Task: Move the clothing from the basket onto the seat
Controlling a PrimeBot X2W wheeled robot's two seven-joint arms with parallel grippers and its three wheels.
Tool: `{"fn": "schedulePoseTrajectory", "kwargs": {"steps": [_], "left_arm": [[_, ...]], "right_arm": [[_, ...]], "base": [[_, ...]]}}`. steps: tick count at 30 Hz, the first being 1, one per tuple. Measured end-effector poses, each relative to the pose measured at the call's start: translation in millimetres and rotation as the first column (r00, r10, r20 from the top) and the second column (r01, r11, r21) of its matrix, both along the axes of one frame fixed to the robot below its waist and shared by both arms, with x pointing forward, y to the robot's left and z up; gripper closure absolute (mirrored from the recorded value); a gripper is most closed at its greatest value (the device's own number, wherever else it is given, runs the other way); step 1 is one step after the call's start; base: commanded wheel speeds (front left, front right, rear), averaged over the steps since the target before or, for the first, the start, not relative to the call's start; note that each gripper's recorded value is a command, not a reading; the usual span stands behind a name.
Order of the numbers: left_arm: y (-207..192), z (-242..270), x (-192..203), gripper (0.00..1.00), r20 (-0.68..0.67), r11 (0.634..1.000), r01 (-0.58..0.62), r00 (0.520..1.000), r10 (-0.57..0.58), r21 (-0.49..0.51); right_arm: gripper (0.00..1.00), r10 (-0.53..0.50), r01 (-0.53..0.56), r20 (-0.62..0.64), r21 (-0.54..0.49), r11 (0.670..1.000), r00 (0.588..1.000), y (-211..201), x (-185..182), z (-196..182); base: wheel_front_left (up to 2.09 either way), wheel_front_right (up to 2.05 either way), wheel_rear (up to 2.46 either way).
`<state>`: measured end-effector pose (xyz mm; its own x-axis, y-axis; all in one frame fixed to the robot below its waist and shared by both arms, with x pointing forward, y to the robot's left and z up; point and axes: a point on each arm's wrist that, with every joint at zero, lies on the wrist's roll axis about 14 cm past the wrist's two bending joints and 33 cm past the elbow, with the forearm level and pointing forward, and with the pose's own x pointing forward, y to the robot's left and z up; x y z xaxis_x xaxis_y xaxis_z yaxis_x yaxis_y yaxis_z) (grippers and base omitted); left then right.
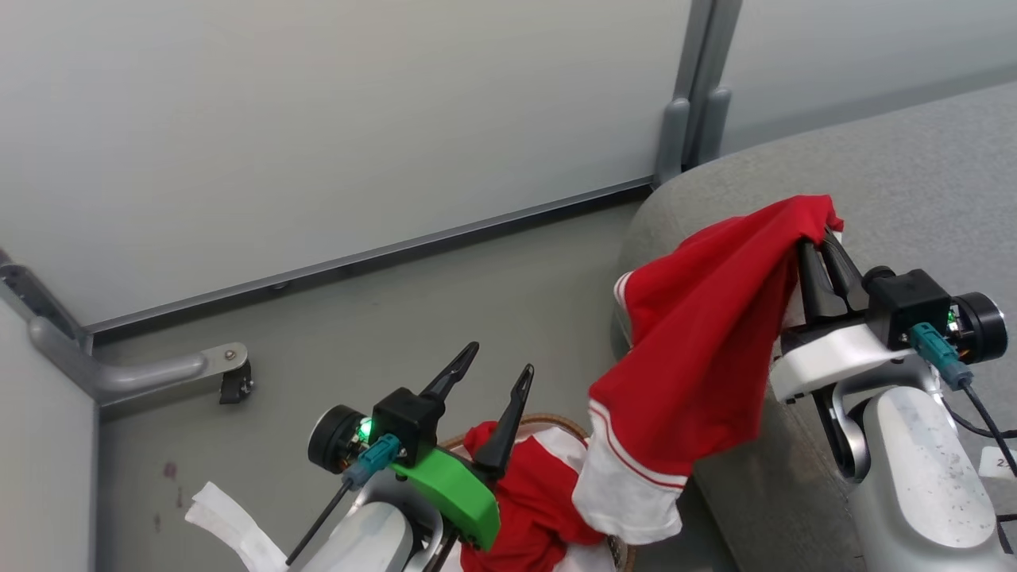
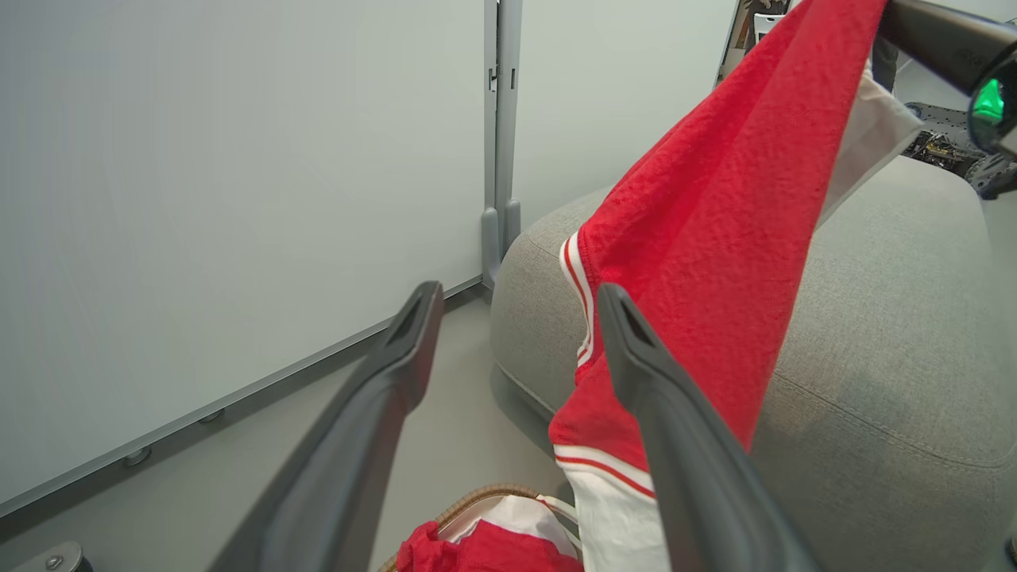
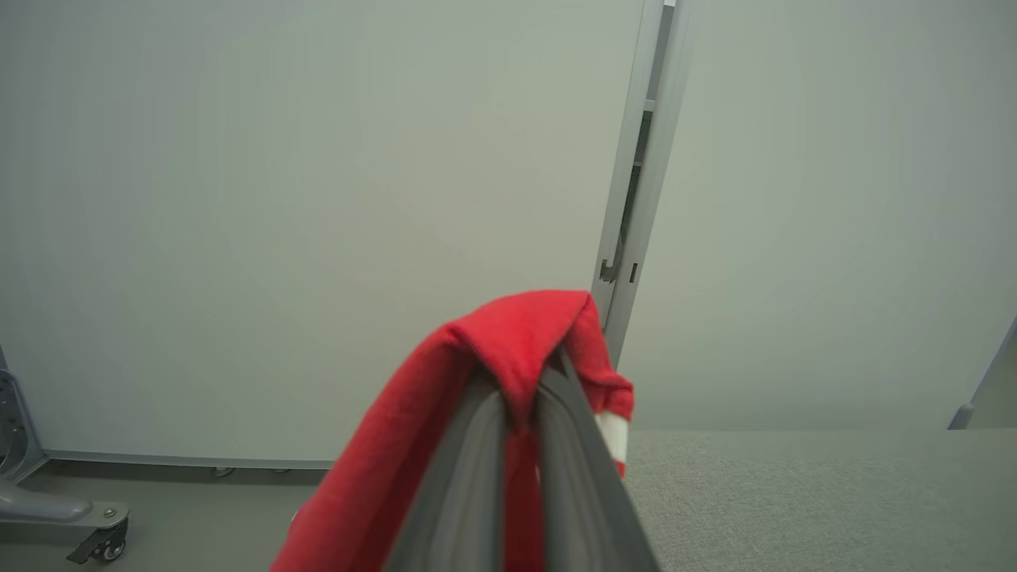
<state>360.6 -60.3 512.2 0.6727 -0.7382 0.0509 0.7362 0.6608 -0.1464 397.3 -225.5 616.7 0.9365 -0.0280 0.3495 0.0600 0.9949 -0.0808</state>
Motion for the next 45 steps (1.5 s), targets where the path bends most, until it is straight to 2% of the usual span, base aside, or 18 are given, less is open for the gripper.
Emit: {"fn": "schedulePoseTrajectory", "kwargs": {"steps": [6, 12, 20, 25, 29, 34, 39, 42, 45], "left_arm": [[-33.0, -1.8, -7.4, 0.00, -0.004, 0.995, 0.101, 0.995, -0.101, -0.012], [-65.0, -10.8, -13.6, 0.00, -0.013, 0.978, 0.208, 0.978, -0.208, -0.004], [-85.6, -23.8, -7.7, 0.00, -0.042, 0.962, 0.271, 0.961, -0.272, -0.030], [-86.4, -27.7, 7.3, 0.00, -0.033, 0.961, 0.272, 0.961, -0.273, -0.043], [-79.8, -34.6, 24.0, 0.00, -0.030, 0.966, 0.253, 0.967, -0.254, -0.044], [-66.1, -52.6, 45.5, 0.00, -0.046, 0.975, 0.219, 0.974, -0.221, -0.033], [-52.6, -69.8, 67.2, 0.00, -0.060, 0.983, 0.181, 0.981, -0.182, -0.028], [-43.3, -85.5, 78.5, 0.00, -0.082, 0.988, 0.155, 0.984, -0.156, -0.024], [-33.8, -102.5, 84.8, 0.00, -0.110, 0.991, 0.133, 0.985, -0.133, -0.011]], "right_arm": [[1.00, -0.126, 0.126, 0.000, -0.020, 0.992, 0.992, -46.1, -20.6, 0.2], [1.00, -0.243, 0.242, -0.027, -0.026, 0.970, 0.970, -85.8, -38.9, -8.3], [1.00, -0.323, 0.321, -0.057, -0.041, 0.946, 0.945, -113.3, -35.1, -16.7], [1.00, -0.329, 0.327, -0.004, -0.104, 0.939, 0.944, -124.5, -8.1, 7.3], [1.00, -0.325, 0.336, 0.085, -0.179, 0.925, 0.942, -136.6, 22.3, 46.8], [1.00, -0.315, 0.358, 0.192, -0.264, 0.896, 0.930, -150.4, 66.4, 98.9], [1.00, -0.335, 0.406, 0.261, -0.299, 0.864, 0.905, -170.1, 108.2, 140.0], [1.00, -0.371, 0.427, 0.228, -0.295, 0.855, 0.900, -183.8, 138.6, 130.6], [1.00, -0.392, 0.411, 0.126, -0.284, 0.866, 0.911, -189.5, 164.1, 85.1]], "base": [[0.00, 0.00, 0.00], [0.00, 0.00, 0.00], [0.00, 0.00, 0.00], [0.00, 0.00, 0.00], [0.00, 0.00, 0.00], [0.00, 0.00, 0.00], [0.00, 0.00, 0.00], [0.00, 0.00, 0.00], [0.00, 0.00, 0.00]]}}
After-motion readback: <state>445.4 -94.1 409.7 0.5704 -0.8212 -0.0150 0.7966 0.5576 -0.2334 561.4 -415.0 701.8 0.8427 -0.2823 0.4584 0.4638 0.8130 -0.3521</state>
